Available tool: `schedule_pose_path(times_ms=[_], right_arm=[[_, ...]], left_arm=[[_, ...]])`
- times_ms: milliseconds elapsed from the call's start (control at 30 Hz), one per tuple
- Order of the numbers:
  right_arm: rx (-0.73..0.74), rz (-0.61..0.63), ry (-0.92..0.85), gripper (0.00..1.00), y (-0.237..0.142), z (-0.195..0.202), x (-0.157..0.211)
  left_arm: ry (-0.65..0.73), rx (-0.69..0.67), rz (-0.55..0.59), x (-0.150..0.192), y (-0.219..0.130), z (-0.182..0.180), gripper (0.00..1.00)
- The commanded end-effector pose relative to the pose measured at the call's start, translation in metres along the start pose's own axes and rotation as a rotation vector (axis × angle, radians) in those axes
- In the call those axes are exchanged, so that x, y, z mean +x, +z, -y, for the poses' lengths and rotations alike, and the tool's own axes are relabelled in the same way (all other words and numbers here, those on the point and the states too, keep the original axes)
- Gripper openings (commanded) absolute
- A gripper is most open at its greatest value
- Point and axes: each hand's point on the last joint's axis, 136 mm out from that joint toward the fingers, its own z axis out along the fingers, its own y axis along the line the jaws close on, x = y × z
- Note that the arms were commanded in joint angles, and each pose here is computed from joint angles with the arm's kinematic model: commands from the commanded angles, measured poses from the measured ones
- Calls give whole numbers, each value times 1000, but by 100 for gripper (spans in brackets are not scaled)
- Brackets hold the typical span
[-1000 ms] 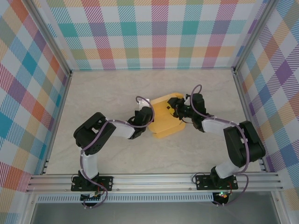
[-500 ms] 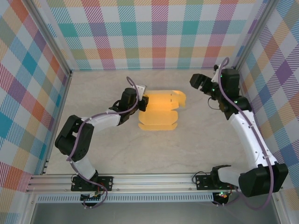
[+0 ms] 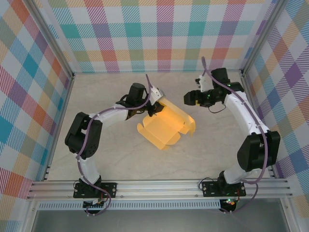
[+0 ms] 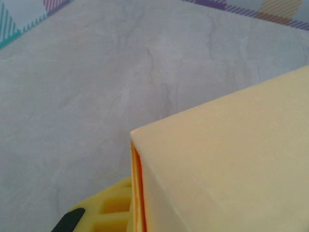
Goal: Fold the paper box
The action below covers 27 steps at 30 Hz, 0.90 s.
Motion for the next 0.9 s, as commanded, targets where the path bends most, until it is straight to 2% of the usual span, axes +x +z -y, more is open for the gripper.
schedule_pose_path(times_ms=[0,133,267,433,600,733,833,867], right_arm=[[-99,-91,-31,72,7,-22,16],[-95,-167,-24,68,27,-21,30],[-25,-229,-20,62,46,-7,41],[80,-245,-46,59,54,12,44],[122,-222,-65,59,58,19,39],[118,-256,-45,59,68,25,42],[128,-278,-35,59,75,32,47],[130,-282,-34,59,76,33,48]], left_arm=[[86,20,23,6,16,8,2],[93,-16,56,8,37,13,2],[139,-75,68,13,53,22,5],[165,-160,95,16,56,23,9],[186,-215,109,25,59,22,15],[176,-259,119,34,62,19,24],[182,-264,122,36,64,22,40],[184,-276,123,36,65,20,43]])
